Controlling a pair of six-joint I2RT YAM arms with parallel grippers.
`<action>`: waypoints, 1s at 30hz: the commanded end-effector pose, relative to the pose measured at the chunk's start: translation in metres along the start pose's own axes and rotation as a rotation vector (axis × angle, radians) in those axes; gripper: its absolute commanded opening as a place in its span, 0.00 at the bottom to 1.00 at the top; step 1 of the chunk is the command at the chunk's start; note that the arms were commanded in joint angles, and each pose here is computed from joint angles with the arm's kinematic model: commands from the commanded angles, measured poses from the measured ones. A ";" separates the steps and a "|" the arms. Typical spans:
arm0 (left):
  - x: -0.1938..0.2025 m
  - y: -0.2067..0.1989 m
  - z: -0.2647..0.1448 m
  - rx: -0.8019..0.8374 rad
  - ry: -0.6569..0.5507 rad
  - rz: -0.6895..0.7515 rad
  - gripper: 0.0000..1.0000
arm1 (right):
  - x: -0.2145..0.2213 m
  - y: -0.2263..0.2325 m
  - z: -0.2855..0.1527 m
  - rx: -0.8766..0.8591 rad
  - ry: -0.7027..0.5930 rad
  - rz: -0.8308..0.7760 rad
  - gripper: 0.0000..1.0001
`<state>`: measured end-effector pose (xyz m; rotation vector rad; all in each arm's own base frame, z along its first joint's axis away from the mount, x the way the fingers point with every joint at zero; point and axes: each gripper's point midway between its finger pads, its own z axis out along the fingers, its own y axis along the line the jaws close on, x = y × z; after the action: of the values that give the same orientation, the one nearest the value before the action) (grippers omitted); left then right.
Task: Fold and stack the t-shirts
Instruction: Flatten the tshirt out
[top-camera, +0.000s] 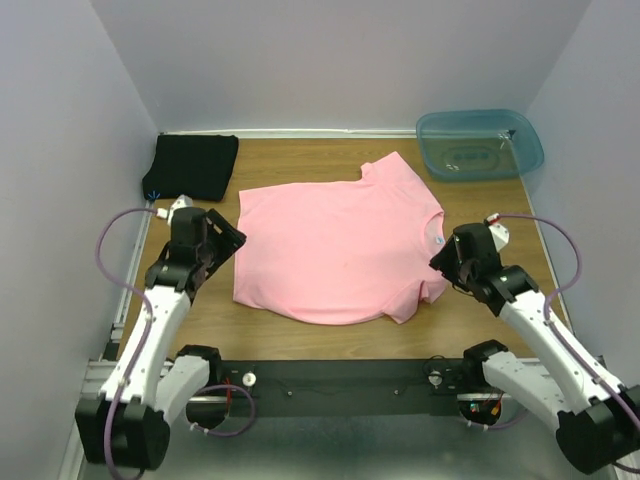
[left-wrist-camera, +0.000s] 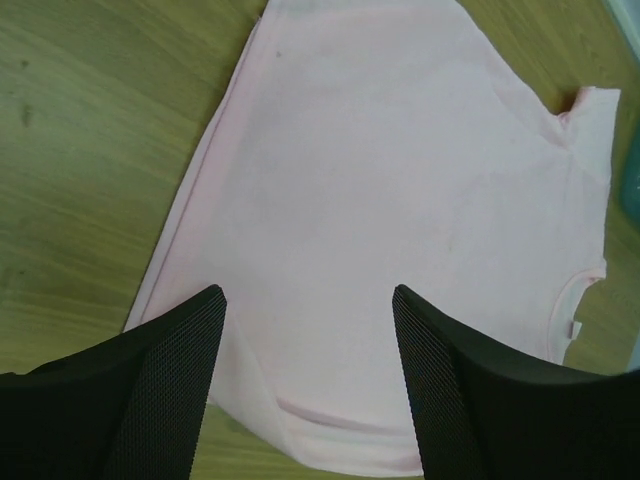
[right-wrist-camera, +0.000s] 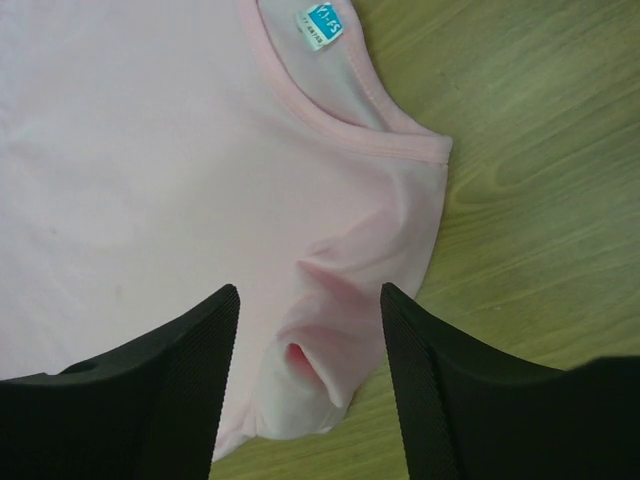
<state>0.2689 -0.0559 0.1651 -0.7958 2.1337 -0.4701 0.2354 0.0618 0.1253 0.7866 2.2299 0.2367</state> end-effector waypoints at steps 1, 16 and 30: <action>0.007 -0.033 0.038 0.094 0.074 0.094 0.73 | -0.005 0.009 0.022 -0.019 -0.029 -0.074 0.63; 0.071 0.031 0.153 -0.210 0.282 0.126 0.59 | 0.018 -0.033 0.090 0.091 0.099 -0.091 0.46; 0.053 0.100 0.127 -0.389 0.222 0.077 0.57 | 0.027 -0.081 0.095 0.260 0.140 0.030 0.48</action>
<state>0.3492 -0.0591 0.0283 -0.8431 2.3835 -0.3441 0.2598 0.0173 0.0196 0.8932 2.3874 0.0800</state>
